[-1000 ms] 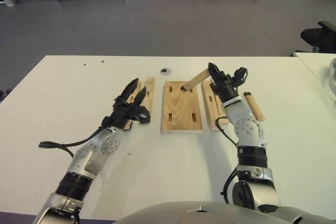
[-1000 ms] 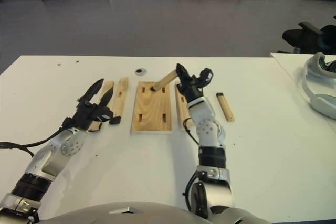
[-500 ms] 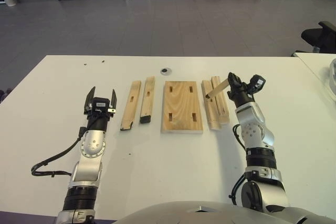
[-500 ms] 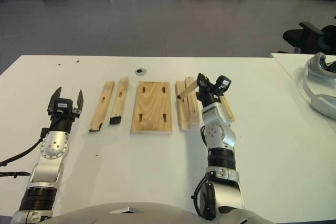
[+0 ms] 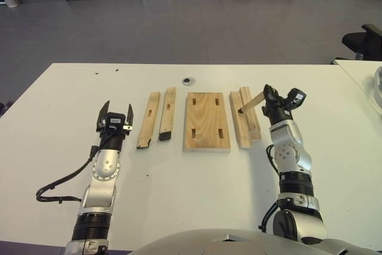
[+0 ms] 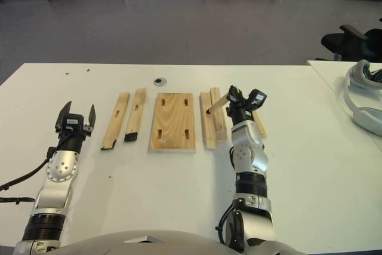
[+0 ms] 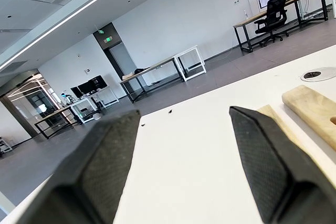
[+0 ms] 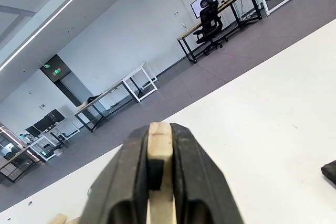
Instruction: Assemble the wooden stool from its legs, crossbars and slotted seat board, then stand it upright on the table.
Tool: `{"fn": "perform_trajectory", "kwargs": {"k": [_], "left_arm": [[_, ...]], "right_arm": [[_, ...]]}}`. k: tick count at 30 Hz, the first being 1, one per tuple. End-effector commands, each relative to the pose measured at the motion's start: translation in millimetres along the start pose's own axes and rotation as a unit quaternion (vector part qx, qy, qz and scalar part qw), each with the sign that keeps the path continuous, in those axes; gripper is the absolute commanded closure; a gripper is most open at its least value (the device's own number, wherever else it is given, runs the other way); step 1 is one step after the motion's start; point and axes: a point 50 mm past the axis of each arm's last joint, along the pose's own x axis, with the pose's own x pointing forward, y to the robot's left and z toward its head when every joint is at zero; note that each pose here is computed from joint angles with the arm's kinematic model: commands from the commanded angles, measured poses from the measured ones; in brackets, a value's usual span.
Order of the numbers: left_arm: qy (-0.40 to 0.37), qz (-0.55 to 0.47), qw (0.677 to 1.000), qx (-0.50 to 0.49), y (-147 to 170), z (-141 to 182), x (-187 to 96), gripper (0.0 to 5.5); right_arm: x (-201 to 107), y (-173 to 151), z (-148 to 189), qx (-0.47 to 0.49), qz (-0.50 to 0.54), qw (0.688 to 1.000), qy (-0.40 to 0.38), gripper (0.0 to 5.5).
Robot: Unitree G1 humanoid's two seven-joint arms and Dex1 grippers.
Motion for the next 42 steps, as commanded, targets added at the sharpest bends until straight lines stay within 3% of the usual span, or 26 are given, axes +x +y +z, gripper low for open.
{"fn": "perform_trajectory", "kwargs": {"k": [1,7,15,23,30,38,42], "left_arm": [[0.008,-0.003,1.0,0.002,-0.8,-3.3,-3.0,2.4],[0.011,-0.003,1.0,0.003,-0.2,-4.6,-4.5,2.4],[0.016,-0.003,1.0,0.003,-1.5,-6.3,-6.1,2.4],[0.016,0.001,1.0,-0.001,-2.7,-6.8,-3.8,2.4],[0.01,0.011,1.0,0.0,0.6,-5.3,-0.3,2.4],[0.011,0.013,1.0,-0.004,0.3,-5.0,-1.5,2.4],[0.019,0.005,1.0,-0.008,-2.8,-7.1,-5.1,2.4]], "right_arm": [[-4.8,-10.6,-14.4,-0.084,-0.012,0.996,0.033,5.07],[-18.6,-19.1,-42.1,-0.196,0.011,0.977,0.087,5.07],[-55.4,-48.3,-87.8,-0.234,0.046,0.949,0.206,5.07],[-1.7,2.3,-38.4,-0.216,0.121,0.964,0.096,5.07],[5.0,29.5,-23.9,-0.202,0.171,0.961,0.08,3.49],[-16.3,7.7,-37.4,-0.27,0.142,0.928,0.215,2.12],[-31.6,2.4,-45.4,-0.26,0.13,0.919,0.268,2.04]]}}
